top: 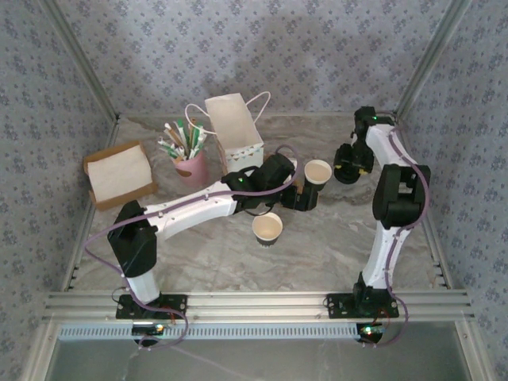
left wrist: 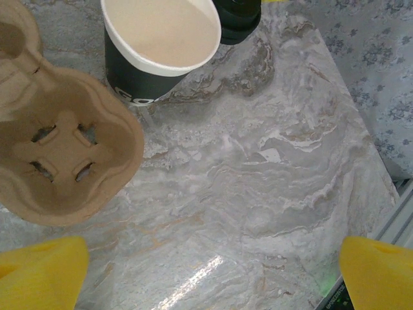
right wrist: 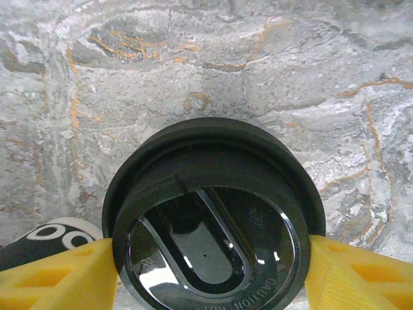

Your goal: Pack the takeout coffee

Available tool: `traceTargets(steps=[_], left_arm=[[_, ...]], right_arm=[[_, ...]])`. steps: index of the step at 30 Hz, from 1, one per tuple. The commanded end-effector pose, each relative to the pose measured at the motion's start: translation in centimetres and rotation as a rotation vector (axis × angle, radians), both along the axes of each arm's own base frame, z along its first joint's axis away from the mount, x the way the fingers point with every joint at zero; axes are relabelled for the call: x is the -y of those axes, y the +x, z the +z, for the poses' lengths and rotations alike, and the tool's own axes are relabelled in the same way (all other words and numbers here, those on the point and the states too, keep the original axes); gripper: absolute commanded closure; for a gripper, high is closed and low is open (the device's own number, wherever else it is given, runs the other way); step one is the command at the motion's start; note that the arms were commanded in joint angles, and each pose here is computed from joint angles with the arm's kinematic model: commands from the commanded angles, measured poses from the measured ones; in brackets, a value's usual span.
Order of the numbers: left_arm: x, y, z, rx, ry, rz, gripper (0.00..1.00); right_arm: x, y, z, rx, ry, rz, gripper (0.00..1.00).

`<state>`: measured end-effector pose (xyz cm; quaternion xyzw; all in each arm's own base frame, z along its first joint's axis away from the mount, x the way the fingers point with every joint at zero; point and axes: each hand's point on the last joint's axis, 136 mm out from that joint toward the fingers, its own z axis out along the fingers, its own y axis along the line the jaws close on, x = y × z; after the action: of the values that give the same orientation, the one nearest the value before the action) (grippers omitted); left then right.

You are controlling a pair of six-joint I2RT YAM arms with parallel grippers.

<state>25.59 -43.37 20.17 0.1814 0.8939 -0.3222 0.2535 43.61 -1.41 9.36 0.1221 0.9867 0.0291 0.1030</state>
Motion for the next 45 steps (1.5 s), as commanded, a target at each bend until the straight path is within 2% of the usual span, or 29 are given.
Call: traceTargets(steps=[1,2,4,5,9,14,19,26,36,42,45], left_arm=[[1.0,-0.2,1.8,0.006,-0.071,-0.015,0.01],[1.4,-0.1,1.9,0.004,-0.079,-0.018,0.02],[2.1,0.1,2.0,-0.005,-0.099,-0.014,0.03],[2.6,0.2,2.0,-0.013,-0.12,-0.014,0.06],[4.7,0.3,1.0,-0.065,-0.192,0.016,0.18],[6.8,-0.9,-0.6,-0.072,-0.24,0.035,0.28],[7.6,-1.6,-2.2,-0.083,-0.262,0.052,0.4],[9.2,-3.2,-4.2,-0.075,-0.283,0.074,0.43],[12.9,-3.7,-8.4,-0.113,-0.276,0.064,0.53],[14.4,-3.3,-9.8,-0.113,-0.263,0.036,0.52],[14.9,-3.2,-9.8,-0.112,-0.286,0.023,0.48]], right_arm=[[0.8,-1.1,2.1,0.071,0.035,-0.061,0.28],[1.7,-1.6,2.3,0.076,-0.017,-0.091,0.28],[1.7,-2.5,2.0,0.05,0.011,-0.102,0.28],[1.4,-2.9,1.9,0.05,0.045,-0.097,0.28],[1.4,-5.4,2.3,0.066,0.019,-0.117,0.28],[1.5,-9.1,2.9,0.062,-0.01,-0.135,0.28],[0.8,-11.9,2.8,0.042,0.018,-0.137,0.28],[-0.1,-15.3,0.7,-0.05,0.071,-0.15,0.28],[0.1,-15.6,0.5,-0.05,0.147,-0.204,0.28],[0.2,-15.5,0.4,-0.052,0.17,-0.22,0.28],[0.2,-15.6,0.3,-0.053,0.183,-0.226,0.28]])
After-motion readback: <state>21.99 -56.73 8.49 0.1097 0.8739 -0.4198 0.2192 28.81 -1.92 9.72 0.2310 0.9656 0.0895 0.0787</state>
